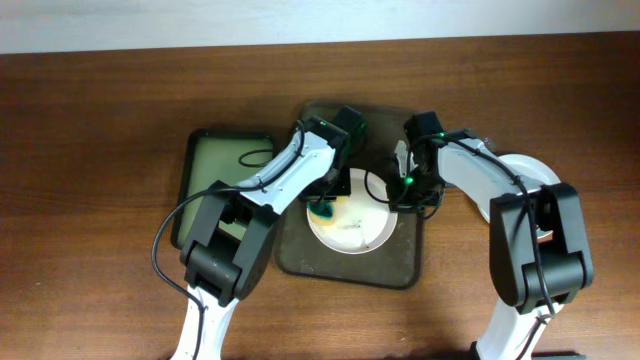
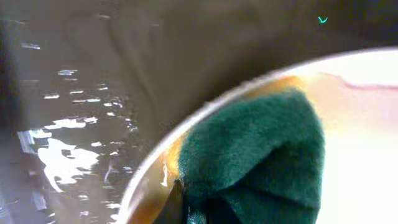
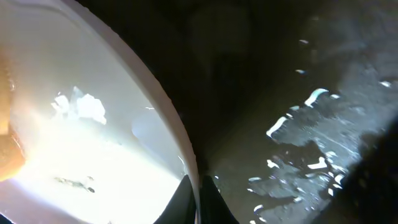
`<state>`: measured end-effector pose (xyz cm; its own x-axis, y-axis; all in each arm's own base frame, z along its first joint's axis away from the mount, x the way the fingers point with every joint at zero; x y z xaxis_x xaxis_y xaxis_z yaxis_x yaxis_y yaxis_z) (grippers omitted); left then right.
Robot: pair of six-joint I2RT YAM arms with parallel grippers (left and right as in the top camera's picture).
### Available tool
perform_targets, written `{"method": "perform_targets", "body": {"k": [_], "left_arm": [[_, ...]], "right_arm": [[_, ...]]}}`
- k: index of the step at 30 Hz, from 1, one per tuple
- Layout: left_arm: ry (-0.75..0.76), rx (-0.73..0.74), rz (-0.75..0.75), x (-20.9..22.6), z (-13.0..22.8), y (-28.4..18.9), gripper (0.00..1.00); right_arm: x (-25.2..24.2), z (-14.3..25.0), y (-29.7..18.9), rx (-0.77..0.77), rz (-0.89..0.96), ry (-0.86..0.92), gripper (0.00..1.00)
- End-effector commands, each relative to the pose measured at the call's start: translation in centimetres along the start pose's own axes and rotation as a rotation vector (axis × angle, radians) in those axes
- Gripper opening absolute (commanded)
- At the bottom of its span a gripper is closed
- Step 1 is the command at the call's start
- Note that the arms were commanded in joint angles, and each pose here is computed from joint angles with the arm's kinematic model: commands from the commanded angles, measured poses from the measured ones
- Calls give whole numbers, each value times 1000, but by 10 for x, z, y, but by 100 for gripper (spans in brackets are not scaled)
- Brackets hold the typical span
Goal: Clean dirty plates on tray and stack at the side
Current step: 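Scrub the last plate with the sponge while the right gripper holds it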
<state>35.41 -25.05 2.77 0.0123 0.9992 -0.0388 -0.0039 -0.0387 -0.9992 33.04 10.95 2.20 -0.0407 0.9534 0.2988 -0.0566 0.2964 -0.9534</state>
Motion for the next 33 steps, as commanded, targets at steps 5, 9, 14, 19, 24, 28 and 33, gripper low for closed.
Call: {"method": "perform_targets", "body": {"k": [5,9,14,19,24,28,33], "left_arm": [[183,295,377,-98,75,18,0],[221,269,426,-115,76,16,0],[263,259,505,-135,81,11,0],[273,276,424,-116,83,16,0],[185,266,51,-35,67,20,0],[151,87,-235,18,21,4,0],[32,-50,-326,59,-28,-16,0]], "right_arm": [[-11,-3,7,-6,49,97,4],[-11,-3,7,-6,48,104,4],[-11,-3,7,-6,48,104,4],[-11,-3,7,-5,48,104,4],[-11,-3,7,-5,48,105,4],[-11,-3,7,-5,48,104,4],[-11,-2,7,-3,49,105,4]]}}
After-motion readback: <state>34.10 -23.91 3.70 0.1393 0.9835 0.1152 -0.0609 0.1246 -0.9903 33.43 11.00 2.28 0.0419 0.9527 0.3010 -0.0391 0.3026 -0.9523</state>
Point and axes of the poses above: each gripper's point midway between its finger pads, its own y axis out along the fingers, its own x axis along the line the jaws close on, z = x × y, the point moved 2 cm from there along -y, back along the fingers, and after that the axes turned 2 degrees about -y, right-handed, at the moved point
